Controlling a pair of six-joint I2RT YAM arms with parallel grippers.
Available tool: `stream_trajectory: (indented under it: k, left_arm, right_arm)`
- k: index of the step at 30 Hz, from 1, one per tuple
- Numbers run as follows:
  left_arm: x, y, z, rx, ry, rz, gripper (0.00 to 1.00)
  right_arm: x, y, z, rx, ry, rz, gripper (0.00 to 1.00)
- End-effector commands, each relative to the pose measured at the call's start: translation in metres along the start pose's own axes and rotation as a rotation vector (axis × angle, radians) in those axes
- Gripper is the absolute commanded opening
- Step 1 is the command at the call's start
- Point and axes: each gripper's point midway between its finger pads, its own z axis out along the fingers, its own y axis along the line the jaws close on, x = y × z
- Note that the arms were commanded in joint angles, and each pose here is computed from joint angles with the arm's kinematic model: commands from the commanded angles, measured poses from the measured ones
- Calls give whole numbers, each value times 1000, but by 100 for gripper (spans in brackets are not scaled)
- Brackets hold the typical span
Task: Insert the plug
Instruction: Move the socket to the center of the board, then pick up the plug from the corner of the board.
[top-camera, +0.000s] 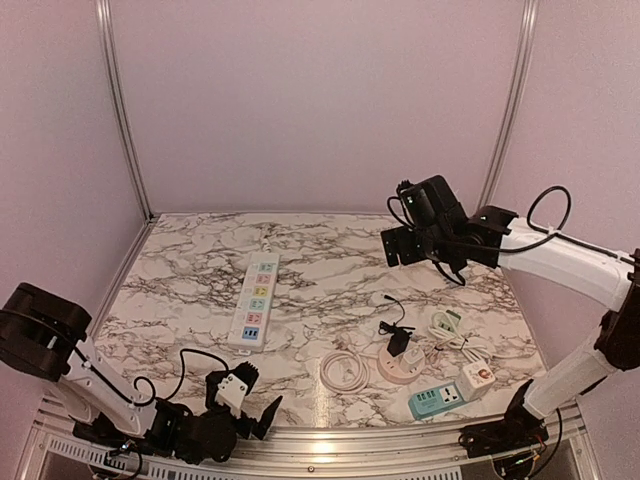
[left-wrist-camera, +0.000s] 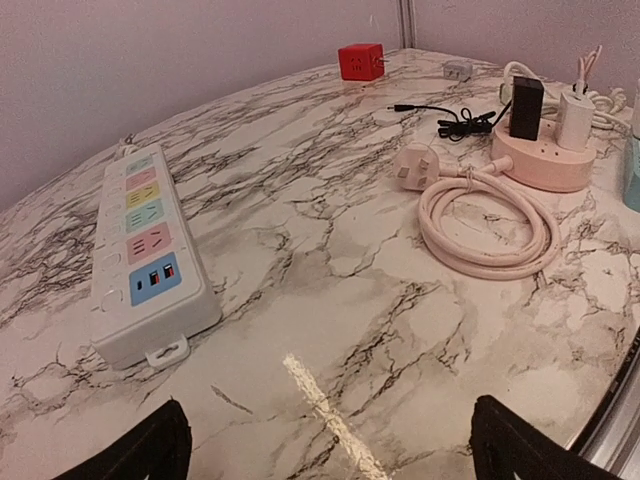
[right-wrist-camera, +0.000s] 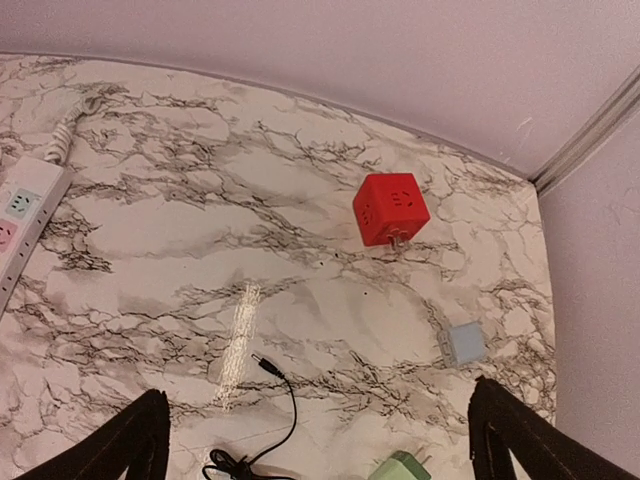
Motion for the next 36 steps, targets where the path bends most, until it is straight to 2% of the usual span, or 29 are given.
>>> stream_trajectory:
  k: [1,5,11,16,26,30,36]
  left_arm:
    - [5,-14,2,-20,-44,53,99]
    - [11,-25,3,41,-38,45,99]
    - [-1,11,-14,35,-89,-72,99]
    - [-4,35,-22,-9,-117,-124,99]
    - [2,23,-15,-15,-106,-79,99]
    - [3,24,-15,-19,-107,-68,99]
    - [1,37,-20,-30,-122,-84,99]
  right_arm:
    - [22,-16,25,21,101,-9,99]
    - [39,-25,53,30,136,35,99]
    - [59,-69,88,106,188,156,99]
    - [55,-93,87,156,121,282,98]
    - [72,-116,110,263,78,404,97]
    - [56,-105,138,220,61,397,97]
    - [35,-83,196,172,86,263,99]
